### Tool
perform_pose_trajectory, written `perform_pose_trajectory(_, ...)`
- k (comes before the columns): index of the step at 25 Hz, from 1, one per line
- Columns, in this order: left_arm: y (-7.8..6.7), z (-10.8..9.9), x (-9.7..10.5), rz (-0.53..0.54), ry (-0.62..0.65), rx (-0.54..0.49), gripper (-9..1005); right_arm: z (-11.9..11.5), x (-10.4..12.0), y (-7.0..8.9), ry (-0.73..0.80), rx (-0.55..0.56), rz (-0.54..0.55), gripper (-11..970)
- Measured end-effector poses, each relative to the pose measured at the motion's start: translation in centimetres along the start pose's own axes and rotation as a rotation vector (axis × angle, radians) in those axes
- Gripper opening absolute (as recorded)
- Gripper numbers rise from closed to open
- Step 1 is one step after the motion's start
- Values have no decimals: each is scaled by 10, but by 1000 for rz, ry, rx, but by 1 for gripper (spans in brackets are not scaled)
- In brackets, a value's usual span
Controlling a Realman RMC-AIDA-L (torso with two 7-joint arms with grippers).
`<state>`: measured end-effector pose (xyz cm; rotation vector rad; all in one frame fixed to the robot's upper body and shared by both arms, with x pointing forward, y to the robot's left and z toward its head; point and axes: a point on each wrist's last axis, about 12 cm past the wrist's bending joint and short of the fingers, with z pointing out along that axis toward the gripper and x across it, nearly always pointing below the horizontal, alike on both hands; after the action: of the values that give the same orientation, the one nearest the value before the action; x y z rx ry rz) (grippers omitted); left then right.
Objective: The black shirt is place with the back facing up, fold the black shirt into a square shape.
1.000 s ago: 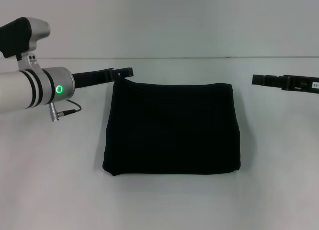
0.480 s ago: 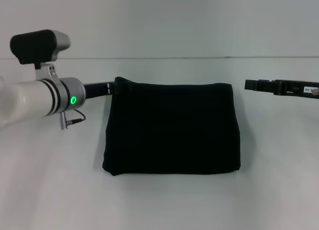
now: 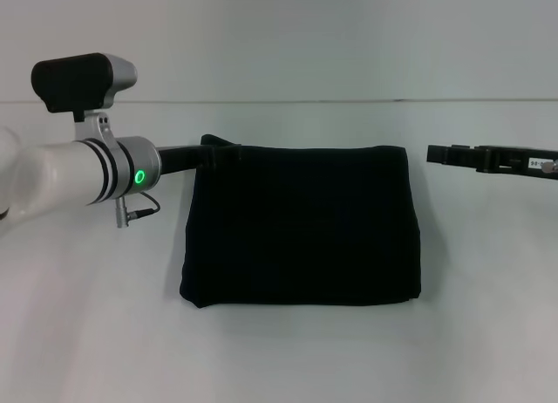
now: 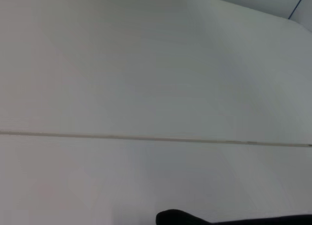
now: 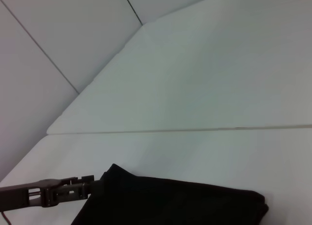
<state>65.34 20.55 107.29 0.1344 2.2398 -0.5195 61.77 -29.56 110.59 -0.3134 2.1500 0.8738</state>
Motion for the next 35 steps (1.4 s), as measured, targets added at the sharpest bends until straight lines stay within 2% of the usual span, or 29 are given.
perform_pose_trajectory(18,-7,3,4,61,10,6,891,2,2,0,0,9,2,616)
perform_pose_trajectory(29,-7,3,1,56,-1,4,478,2,2,-1,-5,22,3,616)
perform_pose_trajectory(35,-4,2,0,33,-13,-3,347,1,7,4,44,-29,-10,611)
